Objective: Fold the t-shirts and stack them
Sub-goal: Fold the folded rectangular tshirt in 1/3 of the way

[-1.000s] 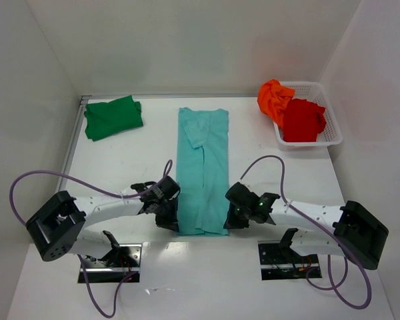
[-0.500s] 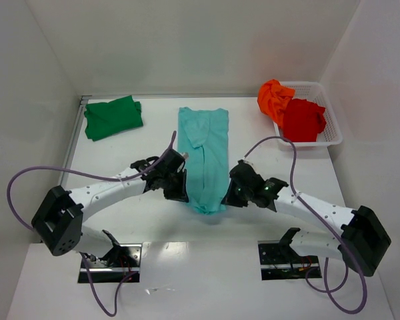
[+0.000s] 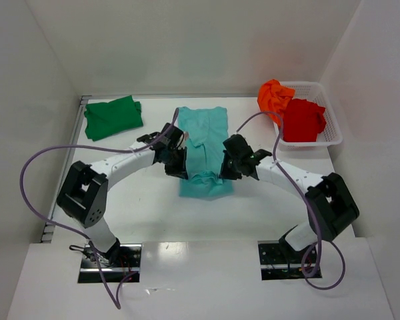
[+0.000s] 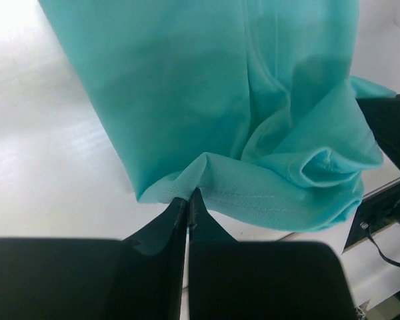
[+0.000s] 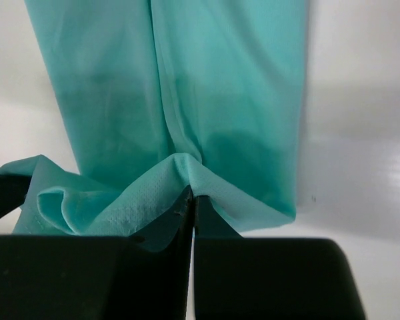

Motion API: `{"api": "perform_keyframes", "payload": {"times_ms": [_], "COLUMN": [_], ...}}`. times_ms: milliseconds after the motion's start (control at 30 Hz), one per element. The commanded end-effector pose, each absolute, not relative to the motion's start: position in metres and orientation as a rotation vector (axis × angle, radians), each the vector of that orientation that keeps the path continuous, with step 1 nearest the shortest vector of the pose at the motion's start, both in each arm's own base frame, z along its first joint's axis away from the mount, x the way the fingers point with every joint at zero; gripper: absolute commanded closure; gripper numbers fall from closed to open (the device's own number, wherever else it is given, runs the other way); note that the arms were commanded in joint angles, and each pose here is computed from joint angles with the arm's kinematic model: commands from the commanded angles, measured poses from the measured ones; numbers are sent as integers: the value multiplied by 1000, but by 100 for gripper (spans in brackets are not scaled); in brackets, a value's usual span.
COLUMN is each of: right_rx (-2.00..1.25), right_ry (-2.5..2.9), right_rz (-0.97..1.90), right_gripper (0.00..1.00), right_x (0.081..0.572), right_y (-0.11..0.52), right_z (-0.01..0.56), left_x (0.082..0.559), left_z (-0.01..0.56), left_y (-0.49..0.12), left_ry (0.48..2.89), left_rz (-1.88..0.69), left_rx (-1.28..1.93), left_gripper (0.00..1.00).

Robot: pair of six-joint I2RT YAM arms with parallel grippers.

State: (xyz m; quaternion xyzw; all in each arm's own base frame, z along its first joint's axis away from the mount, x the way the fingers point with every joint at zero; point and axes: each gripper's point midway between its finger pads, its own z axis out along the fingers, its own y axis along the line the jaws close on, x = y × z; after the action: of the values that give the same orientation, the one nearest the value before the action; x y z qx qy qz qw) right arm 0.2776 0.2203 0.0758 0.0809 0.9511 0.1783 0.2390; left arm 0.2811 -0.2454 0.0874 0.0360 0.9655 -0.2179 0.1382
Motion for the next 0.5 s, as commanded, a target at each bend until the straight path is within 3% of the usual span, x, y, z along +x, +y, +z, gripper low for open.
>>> {"api": "perform_keyframes", "payload": {"times_ms": [0, 467], "right_rx": [217, 239], "right_ry": [2488, 2455], "right_rz": [512, 472], "right_gripper": [100, 98], "right_x": [323, 383], "right_y": [221, 209], "right_z": [103, 97], "left_x": [305, 366], "left_z": [95, 70], "left_y": [-251, -239], "left_ry": [2763, 2777], "left_rz": [-677, -658], "left_rx": [176, 144], "left_gripper": [100, 98]}}
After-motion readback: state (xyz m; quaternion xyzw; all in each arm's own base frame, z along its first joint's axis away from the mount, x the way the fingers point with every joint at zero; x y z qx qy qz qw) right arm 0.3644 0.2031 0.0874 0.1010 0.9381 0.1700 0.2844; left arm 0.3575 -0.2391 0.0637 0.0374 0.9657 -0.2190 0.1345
